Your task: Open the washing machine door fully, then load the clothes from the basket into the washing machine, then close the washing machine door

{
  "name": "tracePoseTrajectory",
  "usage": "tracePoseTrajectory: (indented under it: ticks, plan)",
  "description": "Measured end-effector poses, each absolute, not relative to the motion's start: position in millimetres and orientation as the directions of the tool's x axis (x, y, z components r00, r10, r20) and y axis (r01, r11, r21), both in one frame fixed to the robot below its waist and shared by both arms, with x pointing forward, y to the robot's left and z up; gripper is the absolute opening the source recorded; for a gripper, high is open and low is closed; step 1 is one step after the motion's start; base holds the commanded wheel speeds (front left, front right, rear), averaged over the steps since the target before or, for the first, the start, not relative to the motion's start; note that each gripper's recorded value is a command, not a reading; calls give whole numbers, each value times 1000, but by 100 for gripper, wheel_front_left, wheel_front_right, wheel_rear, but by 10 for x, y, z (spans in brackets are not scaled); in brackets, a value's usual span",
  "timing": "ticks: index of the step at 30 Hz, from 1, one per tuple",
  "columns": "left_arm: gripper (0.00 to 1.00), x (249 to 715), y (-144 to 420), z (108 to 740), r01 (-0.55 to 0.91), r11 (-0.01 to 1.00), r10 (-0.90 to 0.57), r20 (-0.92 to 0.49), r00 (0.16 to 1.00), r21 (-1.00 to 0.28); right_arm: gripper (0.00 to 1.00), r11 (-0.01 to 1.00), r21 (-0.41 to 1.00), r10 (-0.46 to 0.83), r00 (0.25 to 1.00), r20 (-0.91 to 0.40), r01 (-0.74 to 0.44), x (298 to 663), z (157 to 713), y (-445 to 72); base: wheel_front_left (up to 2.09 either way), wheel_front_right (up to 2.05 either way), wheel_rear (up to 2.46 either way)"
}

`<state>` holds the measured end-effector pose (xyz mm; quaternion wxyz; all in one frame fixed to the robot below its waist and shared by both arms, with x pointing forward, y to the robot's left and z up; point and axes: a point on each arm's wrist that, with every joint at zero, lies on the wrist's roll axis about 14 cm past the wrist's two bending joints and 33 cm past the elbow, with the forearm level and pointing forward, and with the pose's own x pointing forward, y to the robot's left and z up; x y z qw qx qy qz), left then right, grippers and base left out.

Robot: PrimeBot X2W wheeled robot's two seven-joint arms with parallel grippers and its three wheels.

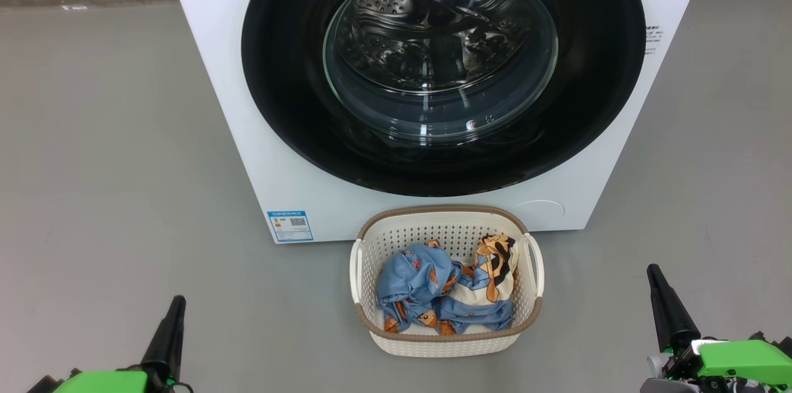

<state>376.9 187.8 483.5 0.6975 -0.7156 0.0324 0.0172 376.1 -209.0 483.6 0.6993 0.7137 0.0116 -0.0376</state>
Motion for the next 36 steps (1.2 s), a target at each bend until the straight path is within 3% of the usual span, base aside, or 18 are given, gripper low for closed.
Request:
tracePoseTrajectory:
  ticks: [36]
  plan:
    - [0, 3769, 1878, 4835, -70, -25, -22, -70, 997, -997, 0, -22, 997, -36, 997, -70, 69, 3761, 4836, -2089, 0, 0, 0]
